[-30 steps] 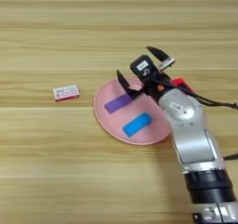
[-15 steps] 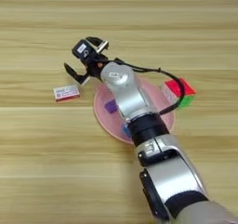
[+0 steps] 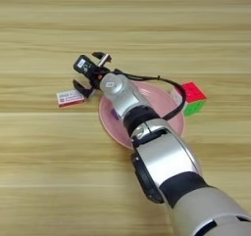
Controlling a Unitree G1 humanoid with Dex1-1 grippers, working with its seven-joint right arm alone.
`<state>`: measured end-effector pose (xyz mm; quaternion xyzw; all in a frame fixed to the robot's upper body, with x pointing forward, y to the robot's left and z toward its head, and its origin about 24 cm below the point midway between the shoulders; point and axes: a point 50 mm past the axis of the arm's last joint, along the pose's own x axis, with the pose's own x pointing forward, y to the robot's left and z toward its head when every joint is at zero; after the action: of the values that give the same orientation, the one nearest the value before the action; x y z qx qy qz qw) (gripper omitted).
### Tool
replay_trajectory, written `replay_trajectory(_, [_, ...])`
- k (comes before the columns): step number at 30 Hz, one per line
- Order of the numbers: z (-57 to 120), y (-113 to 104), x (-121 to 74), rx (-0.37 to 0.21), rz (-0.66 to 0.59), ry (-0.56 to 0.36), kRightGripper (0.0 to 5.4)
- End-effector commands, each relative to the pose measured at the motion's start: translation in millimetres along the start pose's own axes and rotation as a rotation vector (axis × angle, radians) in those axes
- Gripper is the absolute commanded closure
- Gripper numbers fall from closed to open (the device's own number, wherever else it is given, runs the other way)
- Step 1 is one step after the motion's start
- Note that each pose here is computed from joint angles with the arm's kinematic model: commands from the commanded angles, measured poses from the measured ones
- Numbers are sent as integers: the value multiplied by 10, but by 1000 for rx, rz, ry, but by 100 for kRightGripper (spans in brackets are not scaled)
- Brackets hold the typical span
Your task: Move the objects on the table
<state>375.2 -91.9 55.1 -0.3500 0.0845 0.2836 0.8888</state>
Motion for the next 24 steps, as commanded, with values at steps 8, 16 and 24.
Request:
replay_trajectory(8, [240, -204, -6, -53, -24, -97, 5])
replay_trajectory(16, [199, -59, 28, -31, 24, -83, 5])
replay_trajectory(24, [98, 55, -10, -62, 75, -79, 5])
